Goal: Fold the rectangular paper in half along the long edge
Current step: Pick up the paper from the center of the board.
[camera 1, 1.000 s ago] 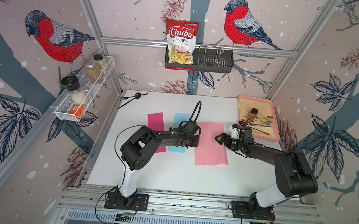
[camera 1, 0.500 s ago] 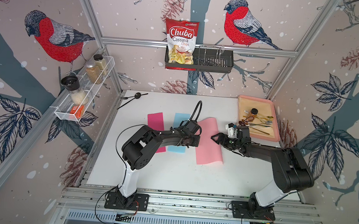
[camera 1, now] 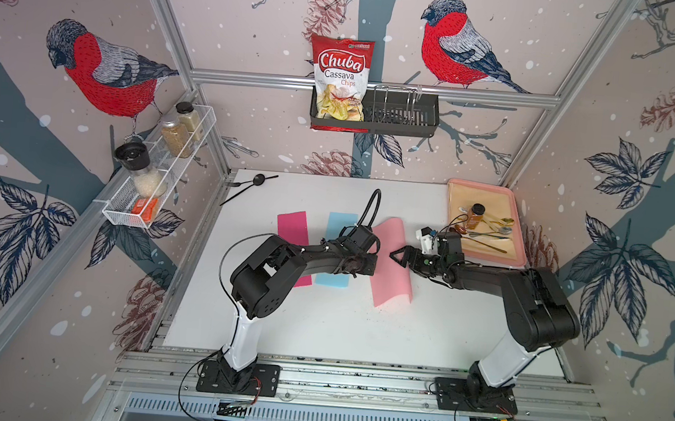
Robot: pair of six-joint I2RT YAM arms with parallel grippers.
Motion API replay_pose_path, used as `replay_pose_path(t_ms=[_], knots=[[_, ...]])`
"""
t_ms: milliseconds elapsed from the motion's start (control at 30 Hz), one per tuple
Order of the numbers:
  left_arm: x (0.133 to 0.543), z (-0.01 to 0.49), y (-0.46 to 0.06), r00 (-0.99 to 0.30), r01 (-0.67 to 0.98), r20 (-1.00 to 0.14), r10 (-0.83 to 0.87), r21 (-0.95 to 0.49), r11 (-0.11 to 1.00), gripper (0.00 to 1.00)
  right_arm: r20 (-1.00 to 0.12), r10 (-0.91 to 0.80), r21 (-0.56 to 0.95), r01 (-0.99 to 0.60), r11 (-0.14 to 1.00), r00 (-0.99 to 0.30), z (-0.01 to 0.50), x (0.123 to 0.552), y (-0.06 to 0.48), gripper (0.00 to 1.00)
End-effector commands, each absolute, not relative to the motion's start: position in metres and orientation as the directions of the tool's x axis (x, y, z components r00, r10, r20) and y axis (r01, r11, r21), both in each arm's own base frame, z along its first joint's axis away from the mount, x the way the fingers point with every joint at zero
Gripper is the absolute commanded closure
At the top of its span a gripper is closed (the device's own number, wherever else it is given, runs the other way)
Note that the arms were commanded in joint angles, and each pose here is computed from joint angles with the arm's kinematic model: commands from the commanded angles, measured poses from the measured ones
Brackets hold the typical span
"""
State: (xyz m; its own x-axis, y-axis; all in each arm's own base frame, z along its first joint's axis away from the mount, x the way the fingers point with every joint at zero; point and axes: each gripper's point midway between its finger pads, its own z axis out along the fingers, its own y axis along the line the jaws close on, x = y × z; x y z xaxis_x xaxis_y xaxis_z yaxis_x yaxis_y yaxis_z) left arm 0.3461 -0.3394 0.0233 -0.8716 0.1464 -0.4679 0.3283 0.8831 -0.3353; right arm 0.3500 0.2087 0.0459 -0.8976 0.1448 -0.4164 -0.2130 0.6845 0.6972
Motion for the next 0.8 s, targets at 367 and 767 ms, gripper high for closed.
replay_pose_path(t_ms=[367,767], knots=[[0.346,0.021,-0.348,-0.875,0.349,-0.452,0.175,-0.338,0.874,1.00,-0.333,0.085,0.652,-0.164,0.741,-0.939,0.016,0.331,0.219,0.13],[0.347,0.019,-0.350,-0.876,0.349,-0.449,0.175,-0.341,0.873,1.00,-0.309,0.059,0.653,-0.167,0.739,-0.949,0.005,0.319,0.221,0.30]])
